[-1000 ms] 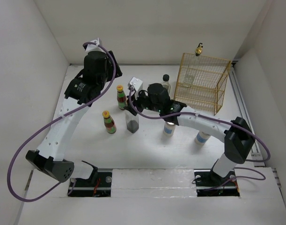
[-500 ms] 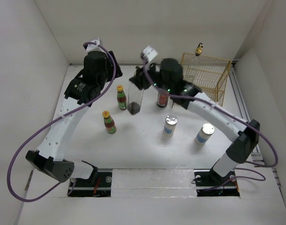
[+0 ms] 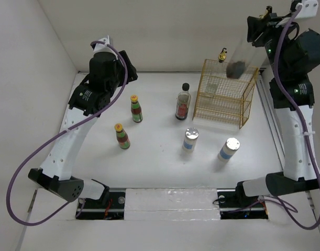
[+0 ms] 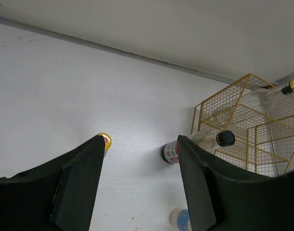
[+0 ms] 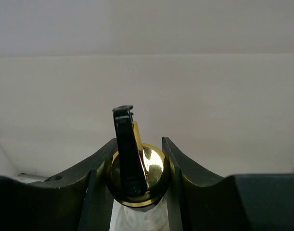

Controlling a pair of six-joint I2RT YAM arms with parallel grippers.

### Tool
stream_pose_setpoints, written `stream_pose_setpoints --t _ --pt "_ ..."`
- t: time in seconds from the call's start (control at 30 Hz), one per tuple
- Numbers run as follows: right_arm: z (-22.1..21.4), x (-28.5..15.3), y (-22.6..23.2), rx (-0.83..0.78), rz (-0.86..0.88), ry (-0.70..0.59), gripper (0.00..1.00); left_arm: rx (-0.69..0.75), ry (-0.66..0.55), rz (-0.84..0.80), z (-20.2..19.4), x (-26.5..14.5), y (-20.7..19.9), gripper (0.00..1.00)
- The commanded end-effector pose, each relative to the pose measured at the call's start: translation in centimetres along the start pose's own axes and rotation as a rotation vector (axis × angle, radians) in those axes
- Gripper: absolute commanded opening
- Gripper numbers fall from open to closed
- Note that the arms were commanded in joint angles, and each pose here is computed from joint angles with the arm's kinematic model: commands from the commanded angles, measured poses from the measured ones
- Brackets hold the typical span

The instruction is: Organize the condiment bottles

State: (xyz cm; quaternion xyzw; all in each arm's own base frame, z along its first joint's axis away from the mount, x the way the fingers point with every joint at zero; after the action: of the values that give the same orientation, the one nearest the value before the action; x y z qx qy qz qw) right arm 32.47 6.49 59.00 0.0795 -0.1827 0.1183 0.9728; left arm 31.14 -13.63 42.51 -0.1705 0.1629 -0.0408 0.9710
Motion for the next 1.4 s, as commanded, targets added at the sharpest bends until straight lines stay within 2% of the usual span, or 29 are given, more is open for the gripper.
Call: stream_pose_setpoints --t 0.0,0.2,0.37,0.73,0.93,1.17,1.37 --pt "-2.0 1.7 -2.8 0.007 -0.083 0.044 0.00 -0.010 -0.032 -0.031 0.8 -0.5 -0.4 0.58" --pt "-4.5 3.9 -8.8 -0.030 -0.225 0.093 0.00 -0.007 -0.020 -0.035 0.4 0.0 -0.5 0.58" --pt "-5.4 5.0 -10.6 -0.039 -0.281 0.082 0.00 0.000 0.010 -0.043 -0.5 0.4 -0.4 0.58" --pt "-6.4 7.7 -11.8 -0.041 -0.299 0.076 0.00 -0.004 0.026 -0.035 -1.0 0.9 -0.4 0.58" --pt "-5.6 8.5 -11.8 -0.044 -0.292 0.041 0.00 -0.007 0.018 -0.039 -0.8 1.1 -0.6 0.58" --pt "-8.7 10.5 -12.7 -0.050 -0.267 0.066 0.00 -0.004 0.026 -0.035 -1.0 1.5 -0.6 0.58" --pt "-9.1 11.9 -12.8 -0.052 -0.240 0.049 0.00 -0.004 0.026 -0.035 -1.0 1.5 -0.6 0.58"
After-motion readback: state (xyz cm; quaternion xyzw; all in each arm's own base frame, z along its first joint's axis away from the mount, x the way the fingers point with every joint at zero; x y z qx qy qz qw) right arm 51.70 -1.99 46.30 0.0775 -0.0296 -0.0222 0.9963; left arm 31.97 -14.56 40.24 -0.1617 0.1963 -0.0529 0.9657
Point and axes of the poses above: each gripper's point midway between its finger pads, its own x axis out along the fingers, its own y axis along the line the jaws close on, z = x × y, the point moved 6 cm from there along -x, back along the fingers, and after that the axes turned 3 degrees about x, right-handed, at the moved point
